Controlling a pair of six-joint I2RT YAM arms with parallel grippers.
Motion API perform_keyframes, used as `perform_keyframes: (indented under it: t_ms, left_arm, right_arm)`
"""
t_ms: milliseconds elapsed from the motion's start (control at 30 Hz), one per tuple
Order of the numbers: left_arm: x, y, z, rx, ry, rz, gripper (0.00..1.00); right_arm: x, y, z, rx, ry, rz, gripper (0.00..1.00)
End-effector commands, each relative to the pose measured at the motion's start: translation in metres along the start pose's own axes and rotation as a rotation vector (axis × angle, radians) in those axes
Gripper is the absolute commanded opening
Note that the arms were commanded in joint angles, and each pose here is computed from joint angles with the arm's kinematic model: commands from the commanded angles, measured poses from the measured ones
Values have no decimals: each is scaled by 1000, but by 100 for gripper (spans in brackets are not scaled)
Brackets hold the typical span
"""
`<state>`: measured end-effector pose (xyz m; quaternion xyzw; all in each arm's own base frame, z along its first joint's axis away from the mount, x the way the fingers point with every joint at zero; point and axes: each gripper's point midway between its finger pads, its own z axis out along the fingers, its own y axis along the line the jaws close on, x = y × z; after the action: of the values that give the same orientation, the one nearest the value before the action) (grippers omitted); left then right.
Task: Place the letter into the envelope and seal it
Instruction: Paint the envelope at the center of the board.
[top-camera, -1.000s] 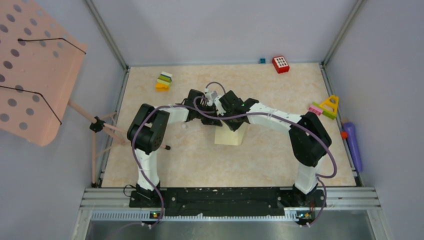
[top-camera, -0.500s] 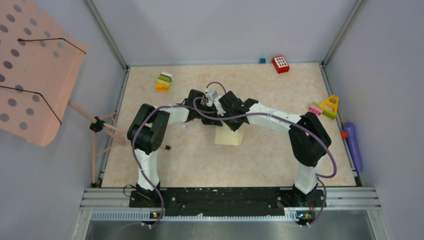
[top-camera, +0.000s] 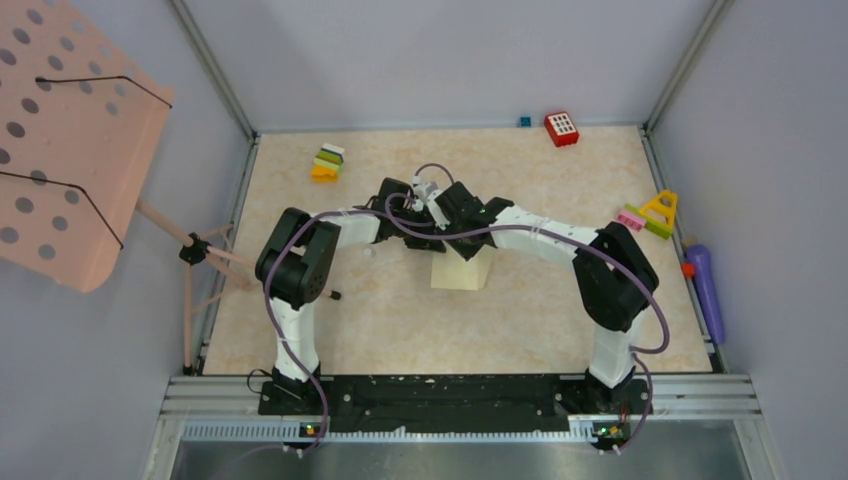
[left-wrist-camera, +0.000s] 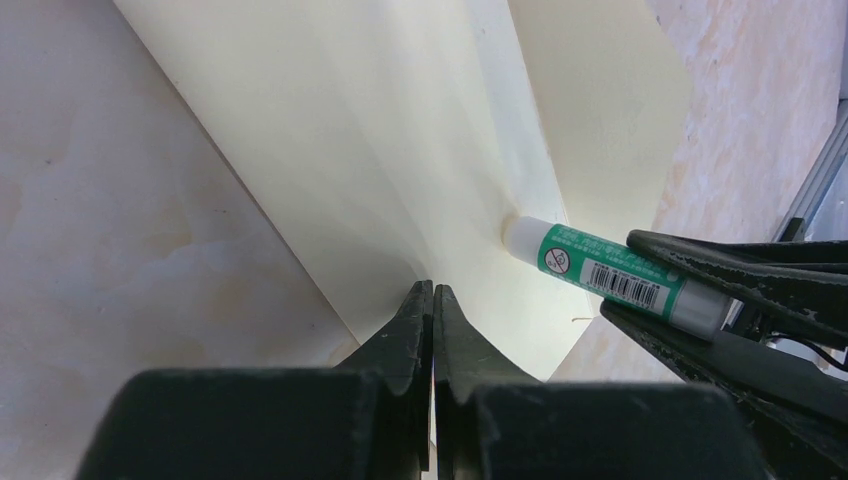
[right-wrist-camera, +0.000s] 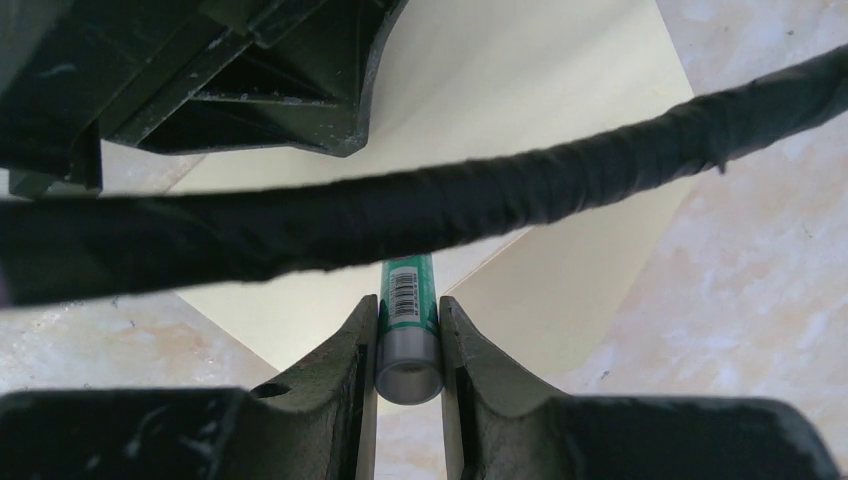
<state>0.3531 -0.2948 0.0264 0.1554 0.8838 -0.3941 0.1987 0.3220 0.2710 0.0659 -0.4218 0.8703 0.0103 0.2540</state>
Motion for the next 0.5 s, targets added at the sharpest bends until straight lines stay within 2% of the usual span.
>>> perform_keyframes:
  t_ms: [0,467]
  left_arm:
    - [32,24,12,-109,89,0,0]
    - [33,22,13,-113,96,18,0]
  right_arm:
    - [-19,-5,6,52,-43,-10,0]
    - [-33,-25,12,117,-93,22,0]
